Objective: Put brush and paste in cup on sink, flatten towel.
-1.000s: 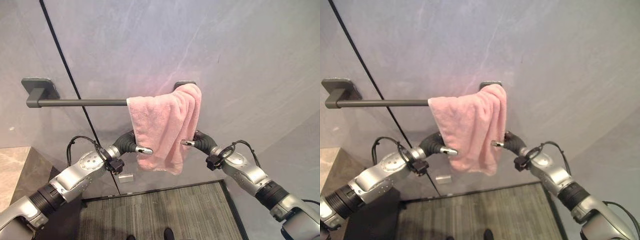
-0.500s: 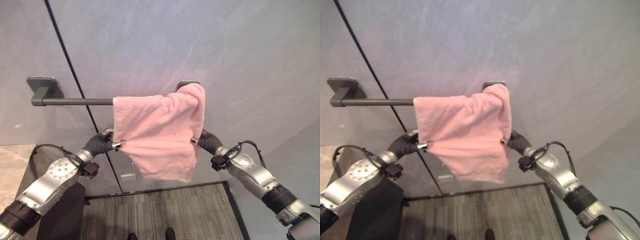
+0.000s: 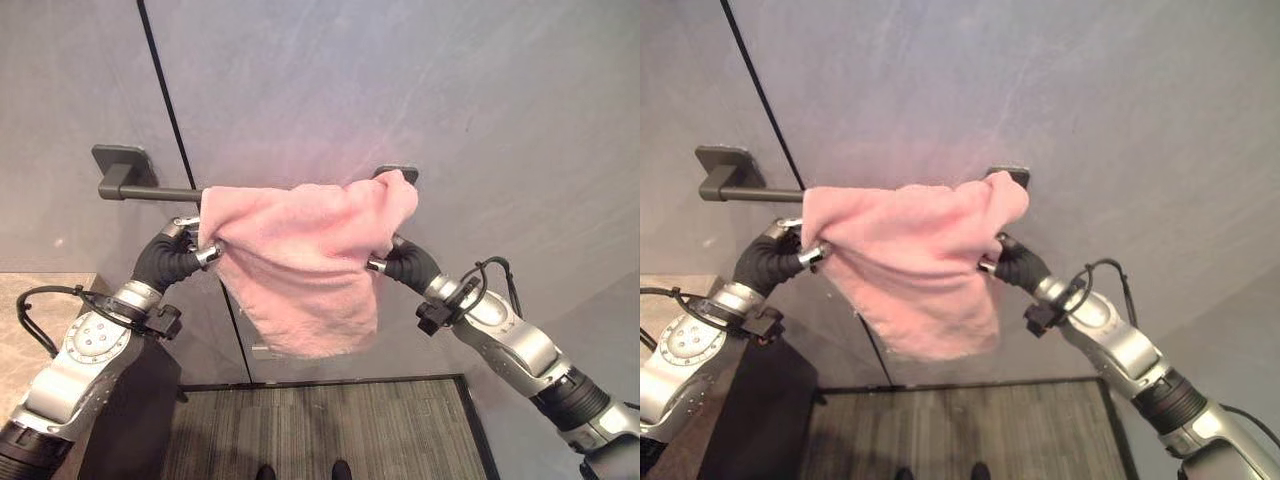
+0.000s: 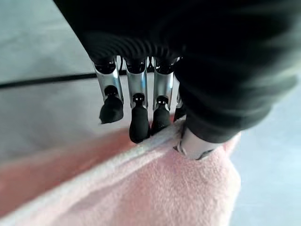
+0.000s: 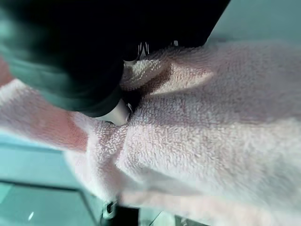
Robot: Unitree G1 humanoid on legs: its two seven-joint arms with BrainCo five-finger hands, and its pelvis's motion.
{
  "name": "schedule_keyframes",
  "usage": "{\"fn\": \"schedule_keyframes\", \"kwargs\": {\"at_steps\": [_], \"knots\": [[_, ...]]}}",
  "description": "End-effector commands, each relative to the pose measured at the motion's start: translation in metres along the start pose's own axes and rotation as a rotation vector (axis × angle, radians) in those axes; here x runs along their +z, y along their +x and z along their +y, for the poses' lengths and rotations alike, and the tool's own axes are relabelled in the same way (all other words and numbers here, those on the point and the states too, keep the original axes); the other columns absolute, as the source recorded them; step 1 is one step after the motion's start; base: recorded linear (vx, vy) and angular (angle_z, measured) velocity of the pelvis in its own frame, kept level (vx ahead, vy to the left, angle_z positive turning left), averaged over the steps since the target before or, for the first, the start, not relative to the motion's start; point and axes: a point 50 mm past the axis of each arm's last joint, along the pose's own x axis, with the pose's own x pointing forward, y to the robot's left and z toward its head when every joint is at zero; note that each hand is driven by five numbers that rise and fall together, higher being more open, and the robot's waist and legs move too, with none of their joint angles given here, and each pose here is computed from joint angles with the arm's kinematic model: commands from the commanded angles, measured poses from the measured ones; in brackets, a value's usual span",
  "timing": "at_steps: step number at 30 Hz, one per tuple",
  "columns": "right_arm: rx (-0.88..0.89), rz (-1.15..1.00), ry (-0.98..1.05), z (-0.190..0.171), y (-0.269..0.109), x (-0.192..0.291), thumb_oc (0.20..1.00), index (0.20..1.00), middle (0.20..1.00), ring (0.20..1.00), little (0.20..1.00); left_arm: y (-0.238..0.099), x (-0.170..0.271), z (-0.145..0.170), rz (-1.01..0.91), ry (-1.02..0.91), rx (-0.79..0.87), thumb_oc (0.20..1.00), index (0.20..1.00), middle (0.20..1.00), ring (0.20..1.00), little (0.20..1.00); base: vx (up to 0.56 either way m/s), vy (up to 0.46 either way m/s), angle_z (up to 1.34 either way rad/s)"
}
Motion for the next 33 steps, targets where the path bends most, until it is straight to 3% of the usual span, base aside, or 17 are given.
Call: {"fn": "schedule_keyframes", "kwargs": {"at_steps": [1, 11, 26, 27, 29, 31, 32, 33], "knots": [[0.007, -0.173, -0.032, -0.004, 0.008, 0.034, 0.2, 0.2, 0.2, 0.2, 0.2, -0.001, 0.022, 0.003, -0.139, -0.024, 0.05, 0.2, 0.2, 0.2, 0.2, 0.2, 0.0, 0.0, 0.0], [0.032, -0.138, 0.023, 0.008, 0.024, 0.023, 0.2, 0.2, 0.2, 0.2, 0.2, -0.01, 0.017, 0.02, -0.134, 0.062, 0.198, 0.2, 0.2, 0.2, 0.2, 0.2, -0.01, 0.002, 0.02], [0.069, -0.182, 0.101, 0.038, 0.049, 0.018, 0.2, 0.2, 0.2, 0.2, 0.2, -0.018, 0.015, 0.031, -0.223, -0.027, 0.409, 0.2, 0.2, 0.2, 0.2, 0.2, 0.0, 0.001, 0.0], [0.076, -0.188, 0.104, 0.04, 0.05, 0.018, 1.0, 1.0, 1.0, 1.0, 1.0, -0.018, 0.012, 0.03, -0.225, -0.055, 0.419, 0.2, 0.2, 0.2, 0.2, 0.2, 0.0, 0.0, 0.0], [0.03, -0.165, 0.1, 0.038, 0.048, 0.01, 1.0, 1.0, 1.0, 1.0, 1.0, -0.019, -0.002, 0.028, -0.161, -0.051, 0.427, 0.219, 0.219, 0.219, 0.219, 0.219, 0.0, 0.0, 0.0], [0.013, -0.151, 0.111, 0.037, 0.044, 0.006, 1.0, 1.0, 1.0, 1.0, 1.0, -0.022, -0.01, 0.027, -0.113, -0.045, 0.422, 0.47, 0.47, 0.47, 0.47, 0.47, 0.01, 0.001, -0.02], [-0.002, -0.138, 0.116, 0.035, 0.041, 0.002, 1.0, 1.0, 1.0, 1.0, 1.0, -0.025, -0.017, 0.028, -0.075, -0.031, 0.428, 0.846, 0.846, 0.846, 0.846, 0.846, 0.02, 0.0, -0.04], [-0.015, -0.132, 0.115, 0.033, 0.039, 0.0, 1.0, 1.0, 1.0, 1.0, 1.0, -0.026, -0.02, 0.029, -0.057, -0.025, 0.429, 1.0, 1.0, 1.0, 1.0, 1.0, 0.01, 0.0, -0.04]]}}
